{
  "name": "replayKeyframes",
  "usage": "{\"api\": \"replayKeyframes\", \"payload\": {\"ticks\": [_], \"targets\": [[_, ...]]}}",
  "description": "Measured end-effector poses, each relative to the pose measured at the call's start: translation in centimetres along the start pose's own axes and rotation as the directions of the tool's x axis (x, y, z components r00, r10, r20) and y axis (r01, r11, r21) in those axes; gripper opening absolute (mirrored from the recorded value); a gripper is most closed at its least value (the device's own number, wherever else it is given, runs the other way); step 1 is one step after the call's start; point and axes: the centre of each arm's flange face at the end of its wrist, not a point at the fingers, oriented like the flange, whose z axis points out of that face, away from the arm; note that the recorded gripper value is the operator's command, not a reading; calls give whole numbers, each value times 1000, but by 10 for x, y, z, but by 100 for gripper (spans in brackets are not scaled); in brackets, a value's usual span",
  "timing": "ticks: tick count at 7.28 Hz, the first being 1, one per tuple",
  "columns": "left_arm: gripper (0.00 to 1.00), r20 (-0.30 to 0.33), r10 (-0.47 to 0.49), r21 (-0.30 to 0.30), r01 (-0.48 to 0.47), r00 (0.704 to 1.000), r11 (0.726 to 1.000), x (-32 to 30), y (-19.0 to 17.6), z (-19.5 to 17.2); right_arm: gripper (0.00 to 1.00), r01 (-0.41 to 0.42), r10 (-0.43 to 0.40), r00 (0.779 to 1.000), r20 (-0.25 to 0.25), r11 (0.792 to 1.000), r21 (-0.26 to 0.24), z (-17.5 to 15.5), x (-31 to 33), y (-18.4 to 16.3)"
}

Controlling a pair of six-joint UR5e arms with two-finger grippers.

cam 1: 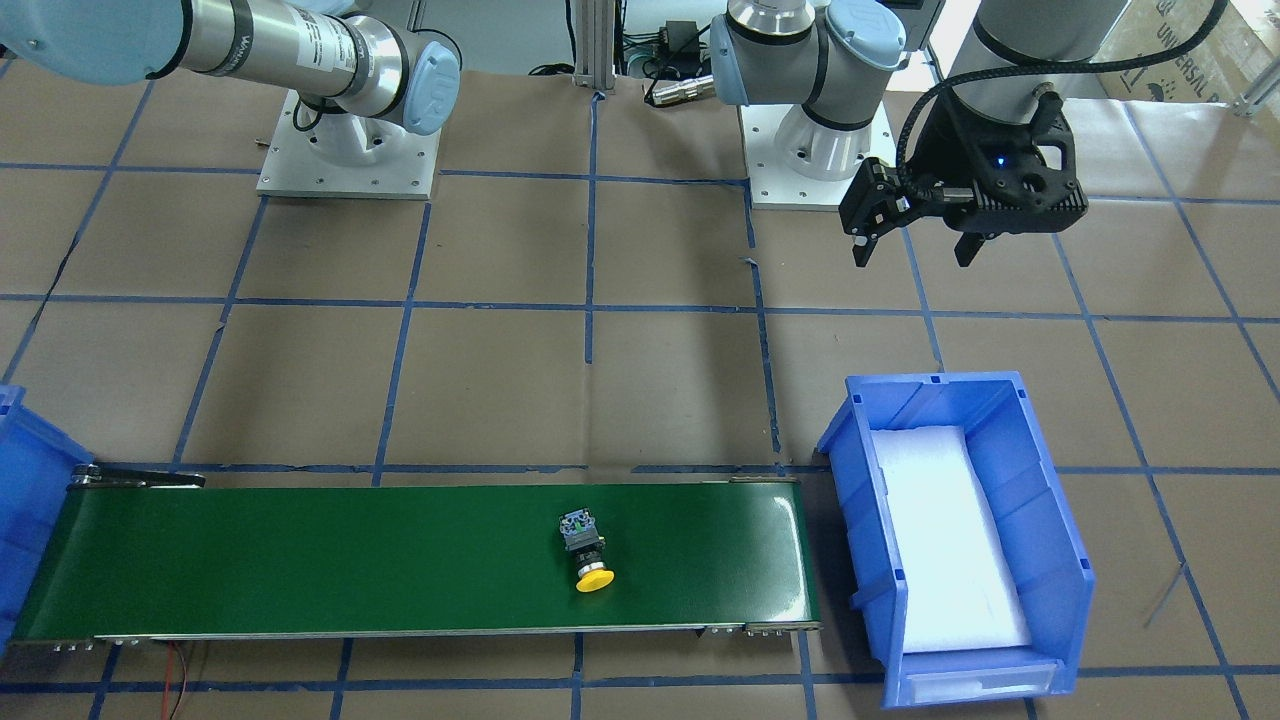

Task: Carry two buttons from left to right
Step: 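Drop the red-capped button into the far bin while the left gripper withdraws, then move the right gripper back over the belt toward the yellow-capped button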

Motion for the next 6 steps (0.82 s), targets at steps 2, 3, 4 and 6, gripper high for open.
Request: {"api": "replayKeyframes", "payload": {"ticks": [2, 3, 4, 6], "targets": [[100, 0, 4, -2, -4, 1000, 1000, 0, -1, 1, 99, 0, 0, 1000, 4, 1000, 0, -1, 0, 0], [100, -1, 4, -5, -4, 1000, 1000, -1, -2, 2, 100, 7, -7, 1000, 5, 1000, 12, -10, -2, 1], [100, -1, 5, -6, -5, 1000, 1000, -1, -5, 2, 100, 23, -24, 1000, 9, 999, 32, -28, -5, 3], [100, 0, 4, -1, -4, 1000, 1000, -2, -6, -1, 99, 74, -74, 997, 9, 995, 64, -84, -28, 12]]}}
